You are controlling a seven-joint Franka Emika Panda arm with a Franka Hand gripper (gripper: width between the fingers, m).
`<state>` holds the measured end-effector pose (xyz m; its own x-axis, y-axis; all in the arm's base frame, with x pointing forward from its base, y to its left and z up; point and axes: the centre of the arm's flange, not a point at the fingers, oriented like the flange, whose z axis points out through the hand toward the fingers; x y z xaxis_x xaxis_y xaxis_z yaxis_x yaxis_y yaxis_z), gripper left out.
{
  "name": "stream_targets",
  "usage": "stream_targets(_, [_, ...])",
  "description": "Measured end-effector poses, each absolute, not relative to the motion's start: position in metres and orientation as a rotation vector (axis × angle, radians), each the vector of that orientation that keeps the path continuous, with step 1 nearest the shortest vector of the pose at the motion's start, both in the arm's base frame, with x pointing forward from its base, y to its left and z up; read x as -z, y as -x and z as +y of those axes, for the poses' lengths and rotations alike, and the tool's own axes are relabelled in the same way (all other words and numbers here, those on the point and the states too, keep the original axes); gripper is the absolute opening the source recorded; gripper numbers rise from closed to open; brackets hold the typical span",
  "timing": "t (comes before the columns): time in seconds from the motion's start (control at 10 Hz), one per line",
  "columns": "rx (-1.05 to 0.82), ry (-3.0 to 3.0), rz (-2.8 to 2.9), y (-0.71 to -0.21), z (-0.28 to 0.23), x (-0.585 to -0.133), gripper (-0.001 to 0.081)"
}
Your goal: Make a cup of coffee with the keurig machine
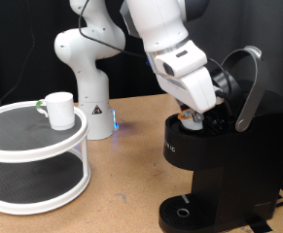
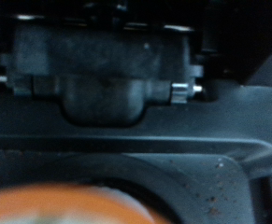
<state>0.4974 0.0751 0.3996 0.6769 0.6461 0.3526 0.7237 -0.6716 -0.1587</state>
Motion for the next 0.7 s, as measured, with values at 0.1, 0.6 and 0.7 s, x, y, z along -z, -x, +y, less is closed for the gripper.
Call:
stream_targets(0.1, [0.381,2.607,-1.092,-0.4966,0.0756,-0.3970,0.0456])
stream_targets(0.6, [0.402,2.593,-1.058,-0.4963,0.0756,-0.3976,0.0797])
stream_targets(0.7, [0.401,2.572,-1.064,-0.4945,0.0751,-0.4012,0.0798])
